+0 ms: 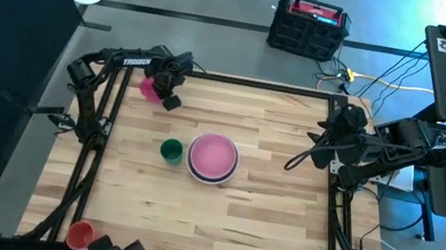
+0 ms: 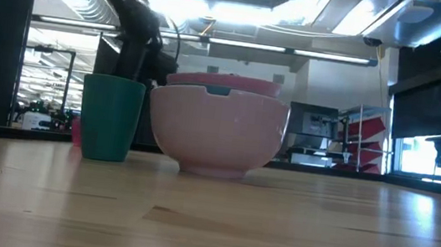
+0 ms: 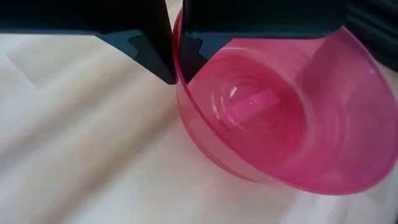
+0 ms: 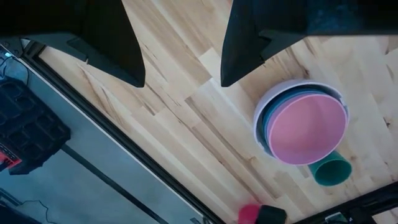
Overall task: Nest bowls inside each other
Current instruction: Stack the red bowl into the pink bowl
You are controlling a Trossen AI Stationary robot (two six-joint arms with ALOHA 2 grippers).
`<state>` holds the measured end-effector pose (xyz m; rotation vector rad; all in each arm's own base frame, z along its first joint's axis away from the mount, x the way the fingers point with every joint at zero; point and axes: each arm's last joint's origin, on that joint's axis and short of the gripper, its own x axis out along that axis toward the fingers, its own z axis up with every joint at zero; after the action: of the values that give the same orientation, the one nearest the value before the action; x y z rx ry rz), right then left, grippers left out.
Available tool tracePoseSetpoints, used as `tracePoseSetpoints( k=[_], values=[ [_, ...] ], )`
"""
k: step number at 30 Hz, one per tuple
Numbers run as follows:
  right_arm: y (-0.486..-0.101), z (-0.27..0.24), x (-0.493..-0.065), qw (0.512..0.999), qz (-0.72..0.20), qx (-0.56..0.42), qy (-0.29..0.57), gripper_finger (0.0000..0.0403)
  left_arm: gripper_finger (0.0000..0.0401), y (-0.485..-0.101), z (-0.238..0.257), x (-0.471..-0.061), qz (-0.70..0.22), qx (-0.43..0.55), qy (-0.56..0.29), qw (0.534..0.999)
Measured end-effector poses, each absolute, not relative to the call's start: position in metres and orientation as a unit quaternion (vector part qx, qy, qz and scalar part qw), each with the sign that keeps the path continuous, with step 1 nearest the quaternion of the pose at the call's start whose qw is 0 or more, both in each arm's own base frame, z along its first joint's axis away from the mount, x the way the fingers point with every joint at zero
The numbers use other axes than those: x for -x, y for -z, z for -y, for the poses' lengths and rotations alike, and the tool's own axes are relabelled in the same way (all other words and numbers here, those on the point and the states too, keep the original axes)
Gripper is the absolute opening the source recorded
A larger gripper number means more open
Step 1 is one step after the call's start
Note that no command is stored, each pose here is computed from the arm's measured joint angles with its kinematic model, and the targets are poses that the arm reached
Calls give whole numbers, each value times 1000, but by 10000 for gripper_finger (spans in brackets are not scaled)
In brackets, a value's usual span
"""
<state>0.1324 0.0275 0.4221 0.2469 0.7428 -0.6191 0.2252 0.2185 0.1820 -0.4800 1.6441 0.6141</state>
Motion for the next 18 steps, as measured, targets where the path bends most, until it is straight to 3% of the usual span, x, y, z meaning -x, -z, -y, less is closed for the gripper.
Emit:
tracePoseSetpoints(
  k=[18],
  values=[
    [-410,-30,-140,865,-370,-126,313,200,0,-350,-71,-298,-634,8,-120,764]
  ],
)
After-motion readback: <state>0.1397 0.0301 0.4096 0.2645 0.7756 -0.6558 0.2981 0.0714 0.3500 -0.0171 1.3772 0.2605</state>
